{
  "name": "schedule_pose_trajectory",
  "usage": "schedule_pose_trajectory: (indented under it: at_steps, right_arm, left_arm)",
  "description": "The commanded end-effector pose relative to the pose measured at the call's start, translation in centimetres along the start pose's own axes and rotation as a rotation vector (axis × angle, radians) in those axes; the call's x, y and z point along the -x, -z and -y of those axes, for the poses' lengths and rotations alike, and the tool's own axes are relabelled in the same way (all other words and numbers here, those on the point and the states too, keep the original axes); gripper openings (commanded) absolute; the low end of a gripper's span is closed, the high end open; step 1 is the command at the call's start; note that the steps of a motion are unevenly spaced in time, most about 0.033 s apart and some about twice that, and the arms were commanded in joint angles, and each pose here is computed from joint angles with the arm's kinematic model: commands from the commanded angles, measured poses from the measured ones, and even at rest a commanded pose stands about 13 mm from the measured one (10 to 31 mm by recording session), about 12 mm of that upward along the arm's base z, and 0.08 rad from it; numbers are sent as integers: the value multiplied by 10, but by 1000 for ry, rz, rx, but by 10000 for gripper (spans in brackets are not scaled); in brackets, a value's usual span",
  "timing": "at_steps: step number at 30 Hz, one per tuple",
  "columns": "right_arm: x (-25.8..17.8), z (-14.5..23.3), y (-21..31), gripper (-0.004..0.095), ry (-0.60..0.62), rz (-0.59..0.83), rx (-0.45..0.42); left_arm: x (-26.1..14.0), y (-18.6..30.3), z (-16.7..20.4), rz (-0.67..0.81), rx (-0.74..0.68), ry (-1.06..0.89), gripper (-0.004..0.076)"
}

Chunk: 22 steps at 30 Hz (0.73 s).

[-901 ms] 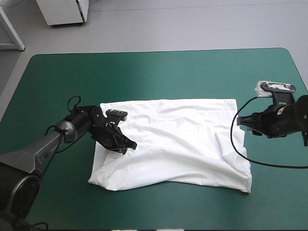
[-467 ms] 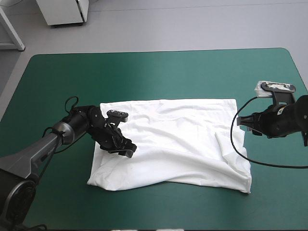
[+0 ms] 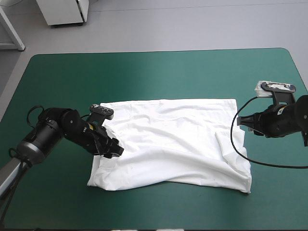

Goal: Fold the cloth

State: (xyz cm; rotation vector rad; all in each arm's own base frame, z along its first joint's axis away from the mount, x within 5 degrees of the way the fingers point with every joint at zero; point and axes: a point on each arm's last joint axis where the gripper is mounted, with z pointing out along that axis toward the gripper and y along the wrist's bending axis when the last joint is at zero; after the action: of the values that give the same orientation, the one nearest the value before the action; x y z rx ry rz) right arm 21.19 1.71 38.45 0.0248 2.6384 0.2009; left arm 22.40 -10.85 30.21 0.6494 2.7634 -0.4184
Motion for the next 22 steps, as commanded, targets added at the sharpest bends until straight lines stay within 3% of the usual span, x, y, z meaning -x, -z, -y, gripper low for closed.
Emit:
schedule_pose_trajectory:
  at_steps: [1,6,11,22]
  right_arm:
    - [5,-2,14,322,10,79,4]
    - [5,-2,14,322,10,79,4]
    - [5,-2,14,322,12,79,4]
    - [5,-2,14,322,15,79,4]
  left_arm:
    - [-12,18,-1,-37,64,8,454]
    - [-29,22,3,-68,50,47,450]
    - [-49,26,4,-62,61,94,389]
    - [-81,-8,-8,-42,117,190,386]
